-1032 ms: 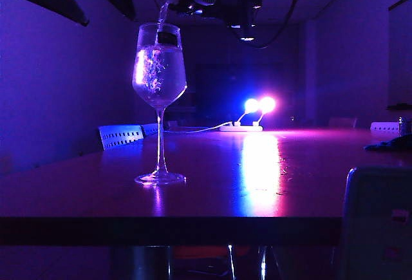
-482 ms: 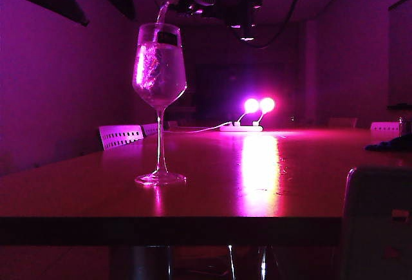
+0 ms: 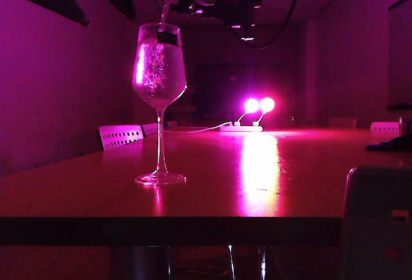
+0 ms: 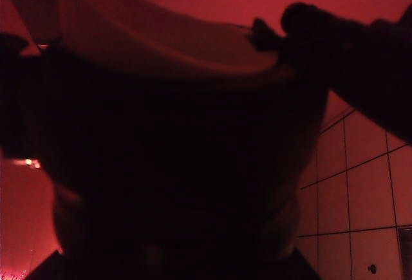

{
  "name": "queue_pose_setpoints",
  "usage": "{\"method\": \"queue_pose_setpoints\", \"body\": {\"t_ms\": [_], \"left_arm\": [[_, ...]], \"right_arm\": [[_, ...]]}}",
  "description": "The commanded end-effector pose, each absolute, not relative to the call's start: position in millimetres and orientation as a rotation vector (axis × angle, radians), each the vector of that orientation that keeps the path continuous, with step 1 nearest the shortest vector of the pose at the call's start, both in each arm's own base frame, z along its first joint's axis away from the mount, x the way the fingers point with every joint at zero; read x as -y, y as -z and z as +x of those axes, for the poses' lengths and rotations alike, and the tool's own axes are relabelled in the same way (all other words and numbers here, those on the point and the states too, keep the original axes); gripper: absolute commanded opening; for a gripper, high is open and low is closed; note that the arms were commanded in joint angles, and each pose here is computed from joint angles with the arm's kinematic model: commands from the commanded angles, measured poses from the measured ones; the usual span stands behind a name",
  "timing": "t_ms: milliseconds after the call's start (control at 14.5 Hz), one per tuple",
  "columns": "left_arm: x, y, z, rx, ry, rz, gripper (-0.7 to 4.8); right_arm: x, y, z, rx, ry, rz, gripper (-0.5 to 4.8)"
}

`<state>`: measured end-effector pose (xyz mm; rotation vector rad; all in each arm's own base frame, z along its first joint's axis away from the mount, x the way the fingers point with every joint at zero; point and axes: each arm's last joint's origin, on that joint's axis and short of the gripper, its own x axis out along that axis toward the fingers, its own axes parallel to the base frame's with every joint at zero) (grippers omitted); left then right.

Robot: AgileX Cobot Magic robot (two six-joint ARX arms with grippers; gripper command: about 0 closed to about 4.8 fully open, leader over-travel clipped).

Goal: Pick up the black thermos cup, pour some water from it into the stemmed glass, and then put the thermos cup back on the table.

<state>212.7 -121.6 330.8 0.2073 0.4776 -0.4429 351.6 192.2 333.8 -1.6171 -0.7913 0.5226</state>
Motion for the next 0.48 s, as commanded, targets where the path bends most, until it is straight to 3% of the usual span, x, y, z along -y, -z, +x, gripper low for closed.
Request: {"method": "queue_pose_setpoints", "body": {"t_ms": [69, 482], "left_arm": [[121.3, -333.5, 212.3, -0.462, 0.441, 0.207, 4.79], [121.3, -333.5, 212.3, -0.462, 0.441, 0.207, 4.79]], "right_arm": [[-191.0, -348.7, 347.9, 0.858, -0.445, -1.610, 1.79], [-190.9, -348.7, 347.9, 0.849, -0.450, -1.597, 1.78]]}}
